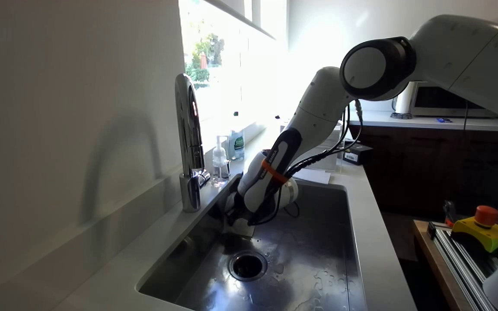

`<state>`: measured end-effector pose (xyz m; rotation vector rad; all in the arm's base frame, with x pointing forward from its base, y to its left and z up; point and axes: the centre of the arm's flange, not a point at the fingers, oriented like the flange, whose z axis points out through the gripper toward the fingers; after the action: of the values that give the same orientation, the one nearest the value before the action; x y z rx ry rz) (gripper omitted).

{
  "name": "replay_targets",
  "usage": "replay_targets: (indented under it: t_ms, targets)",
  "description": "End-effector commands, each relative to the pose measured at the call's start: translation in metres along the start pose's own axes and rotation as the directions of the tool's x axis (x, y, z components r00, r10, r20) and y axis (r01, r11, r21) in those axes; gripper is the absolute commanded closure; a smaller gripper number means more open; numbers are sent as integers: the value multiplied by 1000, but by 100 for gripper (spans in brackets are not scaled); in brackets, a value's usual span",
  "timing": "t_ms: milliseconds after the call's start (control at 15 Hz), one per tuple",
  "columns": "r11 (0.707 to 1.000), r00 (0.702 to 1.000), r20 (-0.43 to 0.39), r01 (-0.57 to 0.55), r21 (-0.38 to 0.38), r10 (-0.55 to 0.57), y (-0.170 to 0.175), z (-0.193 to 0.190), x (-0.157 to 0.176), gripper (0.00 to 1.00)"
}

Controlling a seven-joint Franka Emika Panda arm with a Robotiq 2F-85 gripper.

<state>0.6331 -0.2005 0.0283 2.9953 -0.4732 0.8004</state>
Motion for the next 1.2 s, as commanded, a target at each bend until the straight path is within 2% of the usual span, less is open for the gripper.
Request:
replay_targets:
  t_ms: [0,467,1133]
  targets:
    - [1000,999,42,-8,29,7,-26,-1,-14,100]
    - [1000,999,35,3,27,-4,-38,-2,-14,100]
    - [991,995,-55,-88,-101,82,23,-11,21,100]
